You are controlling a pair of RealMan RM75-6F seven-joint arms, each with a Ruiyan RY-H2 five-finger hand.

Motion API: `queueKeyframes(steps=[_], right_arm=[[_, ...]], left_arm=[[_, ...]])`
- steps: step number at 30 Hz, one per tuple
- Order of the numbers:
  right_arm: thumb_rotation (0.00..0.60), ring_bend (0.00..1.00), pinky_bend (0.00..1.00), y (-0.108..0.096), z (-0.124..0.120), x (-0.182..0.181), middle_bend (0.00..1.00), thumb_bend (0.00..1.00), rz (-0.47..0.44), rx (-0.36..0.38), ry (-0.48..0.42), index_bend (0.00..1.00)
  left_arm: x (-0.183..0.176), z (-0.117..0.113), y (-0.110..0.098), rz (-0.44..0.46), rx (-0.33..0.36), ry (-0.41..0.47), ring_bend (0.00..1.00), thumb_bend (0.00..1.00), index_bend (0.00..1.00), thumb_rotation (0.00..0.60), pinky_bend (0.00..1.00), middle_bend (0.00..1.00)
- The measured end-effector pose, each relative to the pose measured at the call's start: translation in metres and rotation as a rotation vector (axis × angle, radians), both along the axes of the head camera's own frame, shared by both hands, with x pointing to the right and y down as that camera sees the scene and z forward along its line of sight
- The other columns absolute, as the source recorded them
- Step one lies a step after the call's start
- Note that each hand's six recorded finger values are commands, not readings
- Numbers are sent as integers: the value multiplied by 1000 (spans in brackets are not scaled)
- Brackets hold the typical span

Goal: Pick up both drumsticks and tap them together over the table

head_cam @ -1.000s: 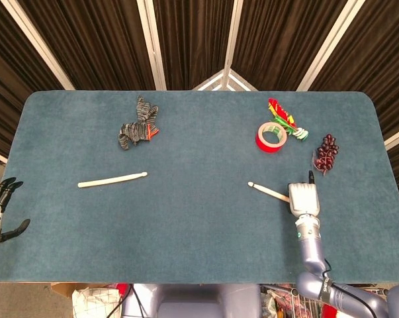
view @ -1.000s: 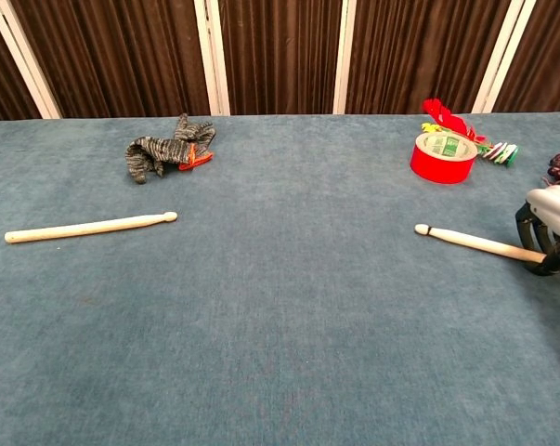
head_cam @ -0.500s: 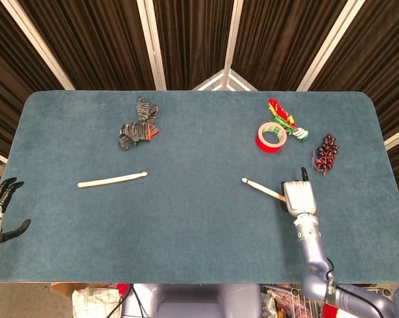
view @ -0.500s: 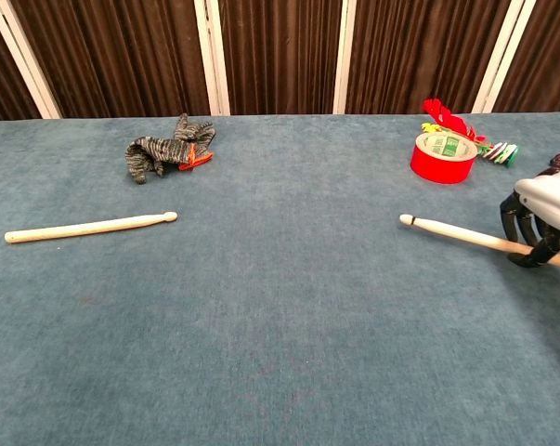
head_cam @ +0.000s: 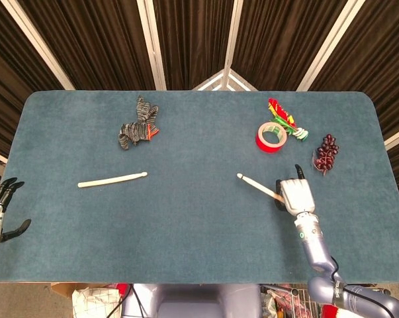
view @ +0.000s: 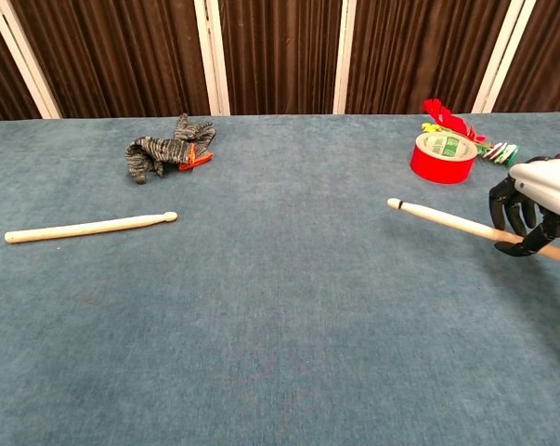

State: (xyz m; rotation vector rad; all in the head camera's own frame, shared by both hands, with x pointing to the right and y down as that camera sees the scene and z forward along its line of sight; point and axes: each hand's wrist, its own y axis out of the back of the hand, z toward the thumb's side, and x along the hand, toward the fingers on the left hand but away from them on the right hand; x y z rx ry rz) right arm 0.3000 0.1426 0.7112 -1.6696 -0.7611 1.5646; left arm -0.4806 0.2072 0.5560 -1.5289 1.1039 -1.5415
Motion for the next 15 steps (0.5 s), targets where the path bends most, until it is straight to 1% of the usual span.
queueKeyframes(steps=[9,15], right_arm=[[600,542,36,-4,-7,4,692,475,15,17,-46,838],[600,542,36,-9,-18,6,692,474,30,39,-93,838]], left_arm=[[0,1,0,0,-3,-2,0,317,184,600,0,104],[0,2,1,0,-9,-6,0,317,184,600,0,105]])
